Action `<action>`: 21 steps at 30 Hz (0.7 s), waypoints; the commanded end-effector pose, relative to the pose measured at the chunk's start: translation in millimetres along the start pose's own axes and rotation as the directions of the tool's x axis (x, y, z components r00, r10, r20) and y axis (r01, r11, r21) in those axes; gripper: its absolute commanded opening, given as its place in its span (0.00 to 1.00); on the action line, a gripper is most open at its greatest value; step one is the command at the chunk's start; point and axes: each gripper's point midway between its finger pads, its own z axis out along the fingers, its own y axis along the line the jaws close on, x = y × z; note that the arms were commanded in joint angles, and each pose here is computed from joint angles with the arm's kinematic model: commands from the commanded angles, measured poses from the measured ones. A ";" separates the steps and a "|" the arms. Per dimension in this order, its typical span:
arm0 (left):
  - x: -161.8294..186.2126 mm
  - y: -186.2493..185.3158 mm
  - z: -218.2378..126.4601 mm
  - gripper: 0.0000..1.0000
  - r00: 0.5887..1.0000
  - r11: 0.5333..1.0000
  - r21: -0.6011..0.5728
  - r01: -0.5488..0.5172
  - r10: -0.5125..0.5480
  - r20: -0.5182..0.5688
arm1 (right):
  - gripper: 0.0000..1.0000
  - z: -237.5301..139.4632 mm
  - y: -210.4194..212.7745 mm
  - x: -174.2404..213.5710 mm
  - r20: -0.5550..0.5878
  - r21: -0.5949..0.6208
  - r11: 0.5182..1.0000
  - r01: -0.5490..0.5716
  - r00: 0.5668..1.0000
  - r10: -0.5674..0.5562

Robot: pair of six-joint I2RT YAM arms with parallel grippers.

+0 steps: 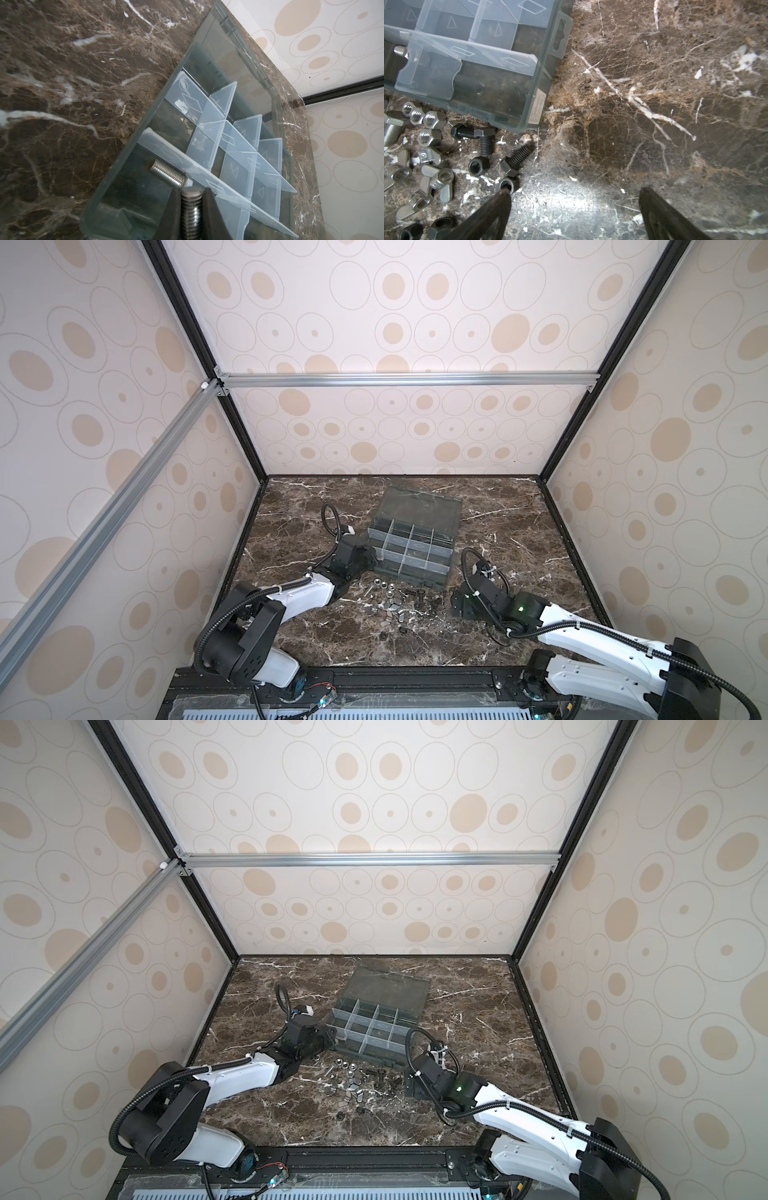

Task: Sort the screws and nuts into containers
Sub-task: 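Lift the second silver bolt with the left gripper over the box compartment, then move the right gripper over a silver bolt while the left gripper draws back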

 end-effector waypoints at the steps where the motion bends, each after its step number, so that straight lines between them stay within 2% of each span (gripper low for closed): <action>1: -21.8 -24.1 1.1 0.15 0.997 0.997 0.067 0.042 -0.046 0.058 | 1.00 1.1 -5.4 3.8 0.000 0.015 1.000 -0.013 1.000 0.013; 5: -20.5 -25.3 3.9 0.21 0.998 0.997 0.068 0.042 -0.046 0.047 | 1.00 1.1 -7.3 4.2 0.003 0.020 1.000 -0.016 1.000 0.016; 11: -20.4 -25.1 4.8 0.25 0.998 0.997 0.069 0.044 -0.048 0.045 | 1.00 0.2 -8.0 2.2 0.012 0.025 1.000 -0.016 1.000 0.016; 21: -24.6 -20.8 -4.5 0.27 0.996 0.997 0.066 0.047 -0.051 0.067 | 1.00 -1.6 -9.4 2.9 0.012 0.023 1.000 -0.018 1.000 0.018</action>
